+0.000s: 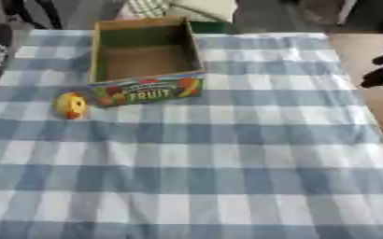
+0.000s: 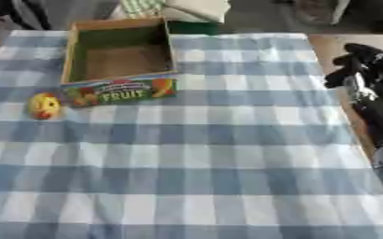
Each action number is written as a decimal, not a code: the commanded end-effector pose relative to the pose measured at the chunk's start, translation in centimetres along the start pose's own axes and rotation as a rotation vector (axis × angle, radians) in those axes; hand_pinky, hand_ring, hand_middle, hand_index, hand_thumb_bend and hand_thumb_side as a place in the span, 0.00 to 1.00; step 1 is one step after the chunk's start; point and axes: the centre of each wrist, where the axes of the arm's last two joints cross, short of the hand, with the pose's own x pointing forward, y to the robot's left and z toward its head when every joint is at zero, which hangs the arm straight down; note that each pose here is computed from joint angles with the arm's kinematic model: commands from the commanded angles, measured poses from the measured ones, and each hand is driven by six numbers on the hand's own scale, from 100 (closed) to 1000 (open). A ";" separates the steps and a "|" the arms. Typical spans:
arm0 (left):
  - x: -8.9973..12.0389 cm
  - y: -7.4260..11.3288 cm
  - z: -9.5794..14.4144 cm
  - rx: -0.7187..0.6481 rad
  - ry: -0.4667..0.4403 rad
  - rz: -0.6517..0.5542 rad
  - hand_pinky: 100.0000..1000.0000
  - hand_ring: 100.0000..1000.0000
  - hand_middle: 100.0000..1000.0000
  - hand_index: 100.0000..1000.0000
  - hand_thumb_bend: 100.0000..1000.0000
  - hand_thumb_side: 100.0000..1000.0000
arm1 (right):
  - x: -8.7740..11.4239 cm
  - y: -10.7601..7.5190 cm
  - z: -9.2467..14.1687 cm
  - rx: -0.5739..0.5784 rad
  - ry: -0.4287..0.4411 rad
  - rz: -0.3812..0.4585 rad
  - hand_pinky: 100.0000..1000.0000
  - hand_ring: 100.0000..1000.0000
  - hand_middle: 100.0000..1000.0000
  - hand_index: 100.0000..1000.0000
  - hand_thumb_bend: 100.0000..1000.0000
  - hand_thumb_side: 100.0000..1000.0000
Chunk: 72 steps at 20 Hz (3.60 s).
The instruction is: Pick up objects on the table and place them in the box.
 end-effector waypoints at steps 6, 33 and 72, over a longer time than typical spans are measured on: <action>1.0 0.7 -0.5 -0.020 -0.045 -0.035 0.60 0.61 0.59 0.68 0.52 0.40 | 0.8 -0.4 -0.6 0.006 -0.029 0.016 0.52 0.52 0.58 0.77 0.00 0.34; 0.0 1.8 -5.6 -0.631 0.106 -0.772 0.64 0.63 0.65 0.72 0.49 0.06 | 0.7 -0.2 -0.5 0.027 -0.021 0.015 0.52 0.52 0.58 0.77 0.00 0.34; -3.7 -1.8 -6.3 -0.631 0.167 -1.105 0.50 0.29 0.23 0.31 0.43 0.00 | 0.6 -0.1 -0.5 0.027 -0.020 0.008 0.52 0.52 0.58 0.77 0.00 0.35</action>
